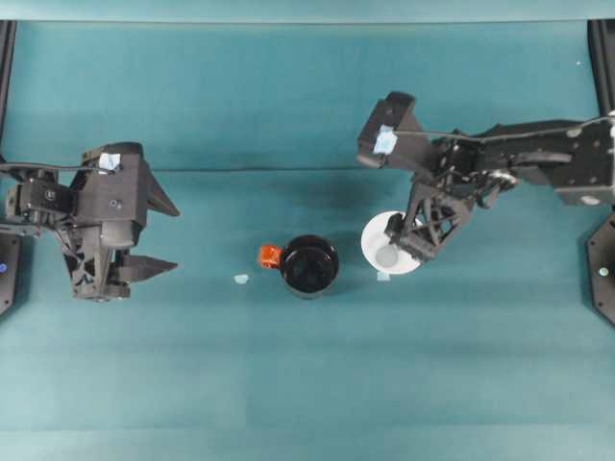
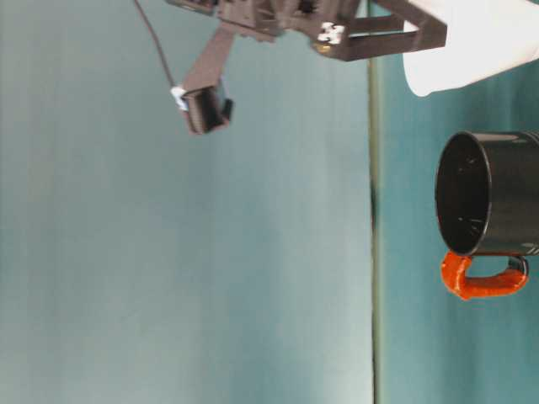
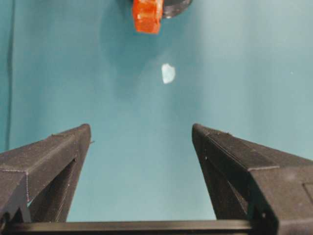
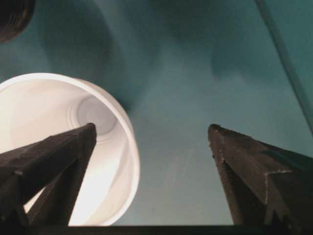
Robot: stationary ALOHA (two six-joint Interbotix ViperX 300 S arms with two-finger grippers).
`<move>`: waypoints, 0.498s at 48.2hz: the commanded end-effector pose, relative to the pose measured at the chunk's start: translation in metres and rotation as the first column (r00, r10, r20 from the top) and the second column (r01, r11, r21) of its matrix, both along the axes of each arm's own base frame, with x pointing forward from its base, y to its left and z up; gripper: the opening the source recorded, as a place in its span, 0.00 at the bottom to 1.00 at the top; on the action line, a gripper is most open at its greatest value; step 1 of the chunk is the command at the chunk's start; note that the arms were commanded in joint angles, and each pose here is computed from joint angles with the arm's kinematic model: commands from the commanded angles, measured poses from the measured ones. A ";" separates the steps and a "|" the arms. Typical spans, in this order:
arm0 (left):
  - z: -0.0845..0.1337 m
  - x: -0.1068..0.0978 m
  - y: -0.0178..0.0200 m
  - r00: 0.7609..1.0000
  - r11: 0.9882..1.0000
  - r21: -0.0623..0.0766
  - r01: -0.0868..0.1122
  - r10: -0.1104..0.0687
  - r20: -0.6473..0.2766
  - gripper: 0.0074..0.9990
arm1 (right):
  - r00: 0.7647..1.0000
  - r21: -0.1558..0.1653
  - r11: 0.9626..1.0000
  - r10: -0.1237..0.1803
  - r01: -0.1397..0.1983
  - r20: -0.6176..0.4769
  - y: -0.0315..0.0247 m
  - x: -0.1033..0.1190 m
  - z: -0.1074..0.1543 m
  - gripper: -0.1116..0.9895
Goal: Put the paper cup into the moved red handle cup holder.
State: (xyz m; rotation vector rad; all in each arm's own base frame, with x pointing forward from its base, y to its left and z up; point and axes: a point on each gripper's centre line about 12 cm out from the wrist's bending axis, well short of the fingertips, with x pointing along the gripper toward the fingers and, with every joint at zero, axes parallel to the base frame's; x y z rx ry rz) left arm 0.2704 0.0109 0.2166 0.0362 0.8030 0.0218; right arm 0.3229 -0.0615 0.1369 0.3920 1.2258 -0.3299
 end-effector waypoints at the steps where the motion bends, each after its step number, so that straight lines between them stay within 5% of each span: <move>1: 0.006 0.002 0.0001 1.000 1.000 0.001 0.000 0.000 0.021 0.92 | 1.000 0.003 1.000 0.005 -0.005 -0.007 0.0022 0.002 -0.004 0.84; 18: 0.005 0.002 0.0001 1.000 1.000 0.000 -0.002 0.002 0.020 0.92 | 1.000 0.002 1.000 0.006 -0.006 -0.003 0.0019 0.004 -0.004 0.82; 24: 0.006 0.002 0.0001 1.000 1.000 0.000 -0.001 0.001 0.022 0.92 | 1.000 0.000 1.000 0.008 -0.008 0.014 0.0030 0.006 -0.002 0.73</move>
